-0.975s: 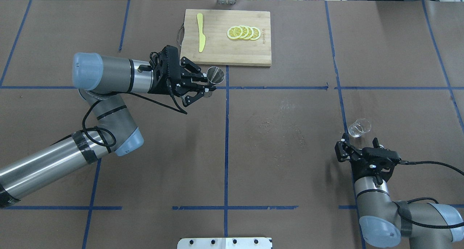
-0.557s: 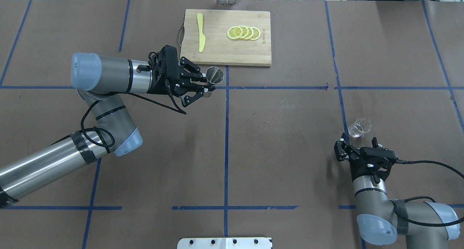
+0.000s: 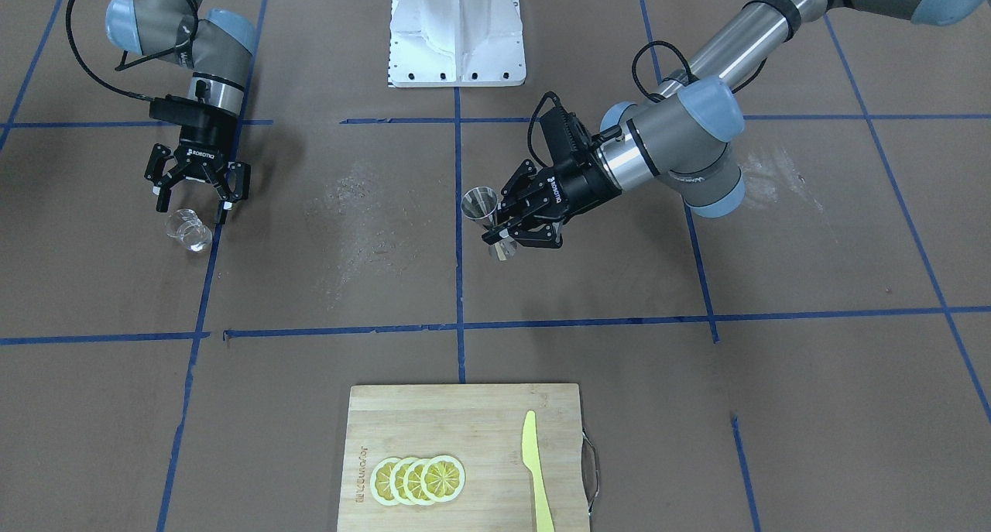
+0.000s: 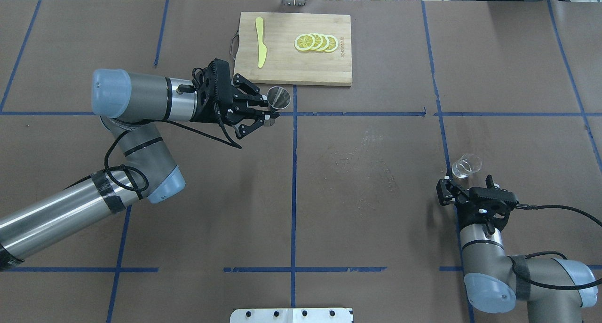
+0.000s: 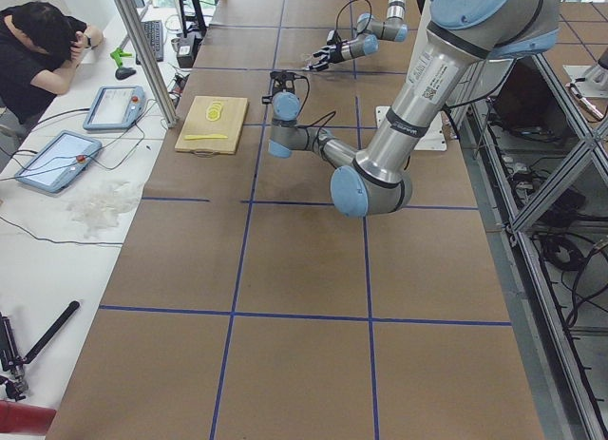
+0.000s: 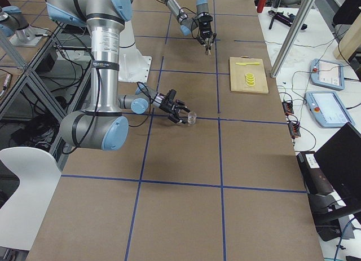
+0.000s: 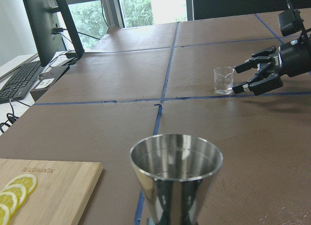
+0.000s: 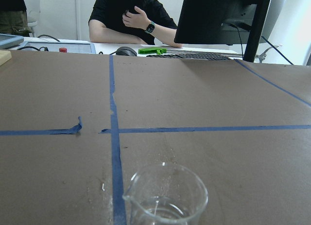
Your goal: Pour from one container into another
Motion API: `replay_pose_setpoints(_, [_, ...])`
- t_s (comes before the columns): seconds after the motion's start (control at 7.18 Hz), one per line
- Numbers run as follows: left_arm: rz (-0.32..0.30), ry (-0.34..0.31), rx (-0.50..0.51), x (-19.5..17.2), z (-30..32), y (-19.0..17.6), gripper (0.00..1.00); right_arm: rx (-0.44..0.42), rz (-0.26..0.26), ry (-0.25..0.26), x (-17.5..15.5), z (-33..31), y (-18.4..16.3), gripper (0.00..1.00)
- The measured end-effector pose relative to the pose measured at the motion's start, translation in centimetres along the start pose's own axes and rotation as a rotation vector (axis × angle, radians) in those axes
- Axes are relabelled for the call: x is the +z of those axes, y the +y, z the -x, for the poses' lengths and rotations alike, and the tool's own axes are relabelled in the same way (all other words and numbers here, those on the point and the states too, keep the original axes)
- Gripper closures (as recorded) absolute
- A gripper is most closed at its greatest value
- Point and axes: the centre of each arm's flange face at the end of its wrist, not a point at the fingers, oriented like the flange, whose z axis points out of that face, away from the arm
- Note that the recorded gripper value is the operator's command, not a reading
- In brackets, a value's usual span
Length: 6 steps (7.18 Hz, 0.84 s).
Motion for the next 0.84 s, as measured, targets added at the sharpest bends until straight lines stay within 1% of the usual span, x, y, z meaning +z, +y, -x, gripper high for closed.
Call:
replay_pose_setpoints(0.28, [-0.002,0.000,0.001,0.0,0.0,-0.1,1.00,-0.003,-0.015,0.027,1.4,-0.6,-0.4,0.01])
replay_pose_setpoints(0.56, [-0.003,0.000,0.002,-0.1,0.0,-0.2,1.00,0.008,-0.019,0.033,1.8,-0.3,-0.7,0.08])
replay_pose_setpoints(0.84, [-0.003,-0.001,0.002,-0.1,0.0,-0.2,1.00,0.012,-0.019,0.032,1.8,0.0,-0.7,0.09])
